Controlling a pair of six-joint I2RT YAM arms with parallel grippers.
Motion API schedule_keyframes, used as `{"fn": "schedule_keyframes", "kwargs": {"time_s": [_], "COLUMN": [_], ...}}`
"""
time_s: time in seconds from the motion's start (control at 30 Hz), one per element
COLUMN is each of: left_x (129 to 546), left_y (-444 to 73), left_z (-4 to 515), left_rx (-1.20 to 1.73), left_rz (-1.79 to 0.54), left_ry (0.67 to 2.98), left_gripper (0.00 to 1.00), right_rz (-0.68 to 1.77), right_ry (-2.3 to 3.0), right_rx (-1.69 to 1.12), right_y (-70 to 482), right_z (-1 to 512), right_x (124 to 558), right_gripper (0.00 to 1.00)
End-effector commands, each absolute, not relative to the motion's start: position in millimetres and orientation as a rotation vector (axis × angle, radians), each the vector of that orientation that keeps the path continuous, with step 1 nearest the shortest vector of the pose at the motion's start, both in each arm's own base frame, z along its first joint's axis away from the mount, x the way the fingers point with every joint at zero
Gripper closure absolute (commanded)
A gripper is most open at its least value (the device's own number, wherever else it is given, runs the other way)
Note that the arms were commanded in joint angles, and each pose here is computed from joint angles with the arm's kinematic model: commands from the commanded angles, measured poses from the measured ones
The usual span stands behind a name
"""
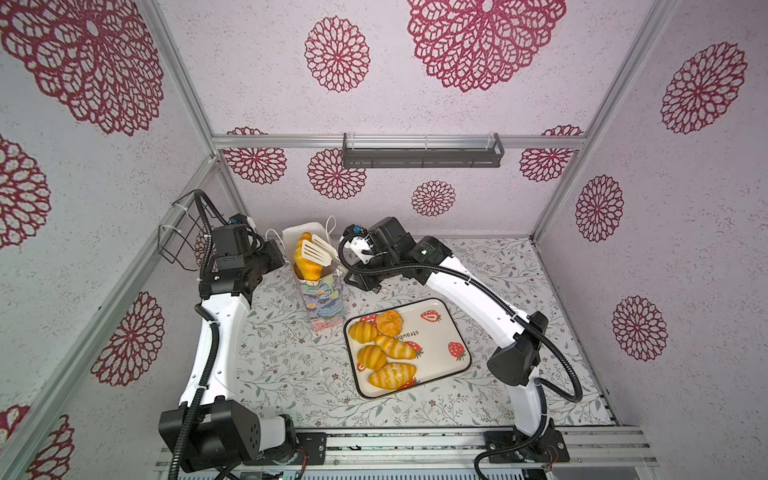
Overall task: Place the fake bread into the paper bag
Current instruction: 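Lower the croissant into the bag opening beside the left gripper, then open the tongs with the right gripper, releasing the croissant into the bag, then raise the open tongs out of the bag and move back over the tray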
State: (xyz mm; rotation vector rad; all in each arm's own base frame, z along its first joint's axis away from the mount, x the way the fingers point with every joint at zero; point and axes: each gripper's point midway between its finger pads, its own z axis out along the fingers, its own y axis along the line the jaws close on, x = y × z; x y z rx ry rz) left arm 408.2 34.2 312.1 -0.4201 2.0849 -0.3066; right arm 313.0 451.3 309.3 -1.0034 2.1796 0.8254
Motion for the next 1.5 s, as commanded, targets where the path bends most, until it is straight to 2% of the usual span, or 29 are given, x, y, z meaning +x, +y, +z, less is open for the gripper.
{"fn": "schedule_keyframes", "kwargs": {"time_s": [0.0,0.57,1.47], "left_x": [411.1,410.4,407.1], "left_y": [30.0,29.5,33.5], "left_z": [308.3,304.8,309.7], "left_rx": [-0.391,-0.394,-0.404], "left_rz": [-0.311,-0.313,-0.291], "left_ry": [2.09,2.103,2.087], "left_gripper": [1.0,1.0,1.0], "right_rz": [0.89,0.861,0.791], "right_ry": [2.052,2.035,1.976], "right_rx": [-0.984,-0.96,-0.853], "right_y": [457.3,450.7,400.7], "right_z": [349.7,362.5,407.1], "right_x": [314.2,315.7,289.7], "right_gripper": [0.67,0.52,0.59]}}
